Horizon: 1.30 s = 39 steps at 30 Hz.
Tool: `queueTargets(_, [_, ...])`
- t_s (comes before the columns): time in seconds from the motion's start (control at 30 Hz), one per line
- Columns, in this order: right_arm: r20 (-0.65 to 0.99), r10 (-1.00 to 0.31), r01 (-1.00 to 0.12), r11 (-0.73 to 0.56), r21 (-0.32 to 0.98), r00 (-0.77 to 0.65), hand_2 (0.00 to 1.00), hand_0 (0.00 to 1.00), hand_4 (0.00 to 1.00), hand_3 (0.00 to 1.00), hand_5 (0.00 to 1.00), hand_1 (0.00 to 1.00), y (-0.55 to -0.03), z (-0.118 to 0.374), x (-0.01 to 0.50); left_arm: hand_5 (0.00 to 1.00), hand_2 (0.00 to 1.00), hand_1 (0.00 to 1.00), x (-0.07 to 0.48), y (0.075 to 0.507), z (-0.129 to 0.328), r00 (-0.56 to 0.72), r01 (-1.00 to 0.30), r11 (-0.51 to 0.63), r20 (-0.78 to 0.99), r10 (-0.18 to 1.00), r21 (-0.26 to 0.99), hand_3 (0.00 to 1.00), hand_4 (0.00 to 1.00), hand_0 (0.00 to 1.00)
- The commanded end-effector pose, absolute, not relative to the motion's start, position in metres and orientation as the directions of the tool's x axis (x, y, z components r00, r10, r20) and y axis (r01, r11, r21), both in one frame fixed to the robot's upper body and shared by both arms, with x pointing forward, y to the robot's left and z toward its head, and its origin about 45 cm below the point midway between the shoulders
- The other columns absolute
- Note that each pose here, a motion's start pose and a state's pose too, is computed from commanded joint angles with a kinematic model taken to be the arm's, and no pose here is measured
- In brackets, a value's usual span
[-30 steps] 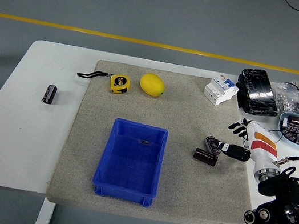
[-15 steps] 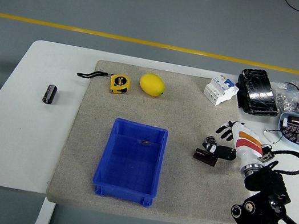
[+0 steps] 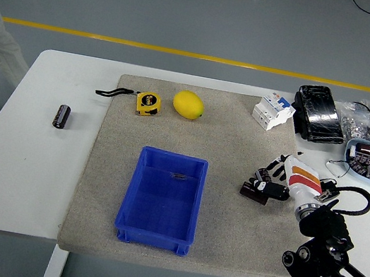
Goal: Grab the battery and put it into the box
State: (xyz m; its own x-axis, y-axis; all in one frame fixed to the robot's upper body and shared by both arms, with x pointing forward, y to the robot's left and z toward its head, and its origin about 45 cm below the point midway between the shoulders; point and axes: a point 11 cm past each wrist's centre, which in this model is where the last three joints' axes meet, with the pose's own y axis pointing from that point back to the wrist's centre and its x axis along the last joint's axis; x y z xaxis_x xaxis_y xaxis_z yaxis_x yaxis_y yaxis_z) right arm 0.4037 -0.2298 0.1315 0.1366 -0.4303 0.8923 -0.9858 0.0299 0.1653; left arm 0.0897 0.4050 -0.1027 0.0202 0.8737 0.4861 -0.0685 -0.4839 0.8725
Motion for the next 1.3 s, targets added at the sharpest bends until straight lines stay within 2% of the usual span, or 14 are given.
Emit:
queueTargets(0.5, [0.896, -0.419, -0.983, 0.042, 0.181, 0.147, 0.433, 0.331, 0.982, 0.466, 0.352, 0.378, -0.23, 0.125, 0.408, 0.76, 0.589, 0.559, 0.091, 0.405, -0.102, 0.019, -0.071, -0.485, 0.487, 0.873, 0.872, 0.654, 0.646, 0.645])
queueTargets(0.53, [0.896, -0.418, -0.982, 0.042, 0.183, 0.149, 0.41, 0.274, 0.936, 0.441, 0.333, 0.35, -0.23, 0.124, 0.408, 0.757, 0.588, 0.559, 0.091, 0.405, -0.103, 0.018, -0.071, -0.485, 0.487, 0.873, 0.872, 0.653, 0.647, 0.645])
queueTargets(0.87, [0.903, -0.383, -0.973, 0.047, 0.228, 0.193, 0.411, 0.275, 0.917, 0.443, 0.315, 0.357, -0.234, 0.118, 0.41, 0.756, 0.588, 0.557, 0.091, 0.404, -0.103, 0.019, -0.071, -0.485, 0.487, 0.873, 0.872, 0.653, 0.648, 0.645])
queueTargets(0.9, [0.904, -0.382, -0.973, 0.049, 0.227, 0.192, 0.411, 0.275, 0.917, 0.443, 0.315, 0.357, -0.235, 0.119, 0.411, 0.756, 0.588, 0.557, 0.091, 0.405, -0.103, 0.019, -0.071, -0.485, 0.487, 0.873, 0.872, 0.653, 0.648, 0.645])
queueTargets(0.93, [0.904, -0.383, -0.973, 0.05, 0.224, 0.188, 0.408, 0.262, 0.863, 0.436, 0.278, 0.351, -0.235, 0.12, 0.412, 0.756, 0.588, 0.558, 0.091, 0.405, -0.103, 0.019, -0.07, -0.485, 0.487, 0.873, 0.872, 0.653, 0.648, 0.644])
queueTargets(1.3, [0.905, -0.401, -0.985, 0.037, 0.168, 0.139, 0.402, 0.245, 0.838, 0.43, 0.273, 0.341, -0.233, 0.134, 0.416, 0.757, 0.588, 0.555, 0.088, 0.407, -0.102, 0.022, -0.064, -0.489, 0.491, 0.871, 0.87, 0.653, 0.649, 0.644])
